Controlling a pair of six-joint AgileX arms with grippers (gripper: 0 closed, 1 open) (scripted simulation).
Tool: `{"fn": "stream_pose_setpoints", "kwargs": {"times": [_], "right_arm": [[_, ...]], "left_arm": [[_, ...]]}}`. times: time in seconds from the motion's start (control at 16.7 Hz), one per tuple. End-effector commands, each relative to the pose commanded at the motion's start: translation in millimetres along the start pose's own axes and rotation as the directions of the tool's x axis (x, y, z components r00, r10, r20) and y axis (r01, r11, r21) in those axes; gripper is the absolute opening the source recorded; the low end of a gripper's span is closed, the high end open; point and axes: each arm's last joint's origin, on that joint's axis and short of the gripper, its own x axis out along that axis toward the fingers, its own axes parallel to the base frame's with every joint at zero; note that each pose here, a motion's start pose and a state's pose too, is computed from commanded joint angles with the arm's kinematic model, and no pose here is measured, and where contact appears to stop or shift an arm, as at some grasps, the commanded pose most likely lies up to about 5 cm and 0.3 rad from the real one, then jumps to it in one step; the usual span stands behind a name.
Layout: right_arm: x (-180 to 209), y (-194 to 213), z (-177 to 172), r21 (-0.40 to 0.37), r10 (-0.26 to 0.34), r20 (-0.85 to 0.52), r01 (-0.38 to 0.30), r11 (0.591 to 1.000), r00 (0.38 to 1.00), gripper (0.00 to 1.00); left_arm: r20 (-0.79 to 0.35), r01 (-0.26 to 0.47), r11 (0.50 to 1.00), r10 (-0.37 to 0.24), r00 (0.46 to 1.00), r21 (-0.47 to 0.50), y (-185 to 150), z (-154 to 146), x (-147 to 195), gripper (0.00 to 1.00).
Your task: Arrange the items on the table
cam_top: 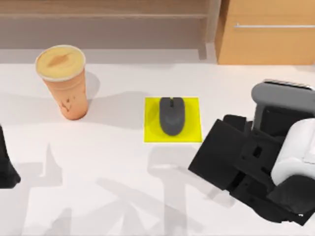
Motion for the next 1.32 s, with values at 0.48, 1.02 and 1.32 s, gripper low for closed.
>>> {"fn": "stream_pose_setpoints", "kwargs": {"times": [0.48,1.02,1.32], "right_arm": [[-2.6,-22.9,-0.9,0.100,-0.028,0.112,0.017,0.995,0.993,0.00],[-80.8,-18.0,53.8,0.377,0.307,0.237,-0.378,0.846,0.922,0.00],[-73.2,-12.3,57.5,0.357,0.279,0.249,-0.356,0.864,0.927,0.00]], "left_arm": [[0.000,0.000,1.000,0.000,1.000,0.000,0.0,0.0,0.0,1.00],[0.000,0.000,1.000,0.000,1.000,0.000,0.0,0.0,0.0,1.00],[0.000,0.000,1.000,0.000,1.000,0.000,0.0,0.0,0.0,1.00]]}}
